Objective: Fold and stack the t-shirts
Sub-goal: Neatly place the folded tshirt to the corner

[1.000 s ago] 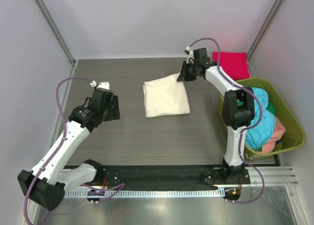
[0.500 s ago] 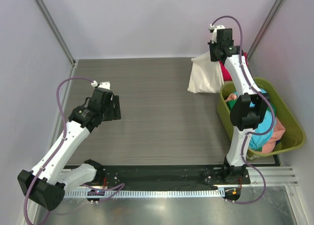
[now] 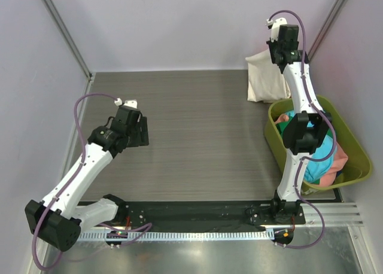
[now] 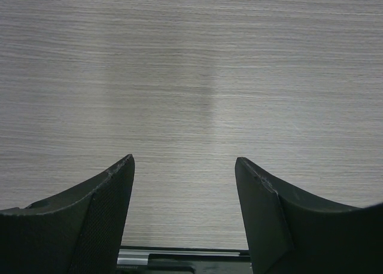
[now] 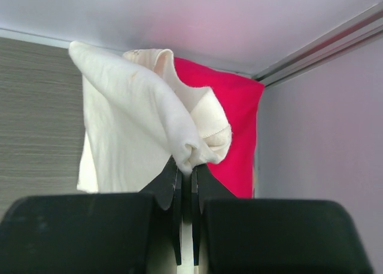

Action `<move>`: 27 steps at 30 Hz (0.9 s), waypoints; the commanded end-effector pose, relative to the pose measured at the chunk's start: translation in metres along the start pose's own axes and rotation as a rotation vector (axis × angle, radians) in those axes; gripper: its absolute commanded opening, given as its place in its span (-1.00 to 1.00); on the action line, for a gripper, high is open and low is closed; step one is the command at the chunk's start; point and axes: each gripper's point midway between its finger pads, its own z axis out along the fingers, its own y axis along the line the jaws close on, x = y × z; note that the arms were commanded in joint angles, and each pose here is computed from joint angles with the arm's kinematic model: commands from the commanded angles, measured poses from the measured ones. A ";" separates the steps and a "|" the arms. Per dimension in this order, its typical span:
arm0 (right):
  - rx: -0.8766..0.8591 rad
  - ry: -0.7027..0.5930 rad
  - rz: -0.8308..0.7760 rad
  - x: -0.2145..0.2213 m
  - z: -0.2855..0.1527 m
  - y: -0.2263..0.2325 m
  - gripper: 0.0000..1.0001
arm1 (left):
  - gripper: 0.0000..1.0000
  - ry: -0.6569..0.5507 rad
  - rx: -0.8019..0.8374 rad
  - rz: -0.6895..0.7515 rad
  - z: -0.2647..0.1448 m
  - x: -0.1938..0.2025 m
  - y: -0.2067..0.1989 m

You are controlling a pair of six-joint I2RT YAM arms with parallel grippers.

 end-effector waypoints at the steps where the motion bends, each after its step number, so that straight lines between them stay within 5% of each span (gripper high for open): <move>1: 0.099 -0.194 -0.025 -0.063 -0.018 -0.034 -0.98 | 0.38 -0.024 0.011 -0.003 0.002 -0.008 -0.003; 11: 0.094 -0.302 -0.078 -0.096 -0.029 -0.040 -0.98 | 0.36 -0.003 -0.001 0.004 0.007 -0.005 -0.003; 27: 0.058 -0.278 -0.038 -0.069 -0.008 -0.060 -0.98 | 0.36 0.007 -0.009 0.009 0.010 -0.004 -0.003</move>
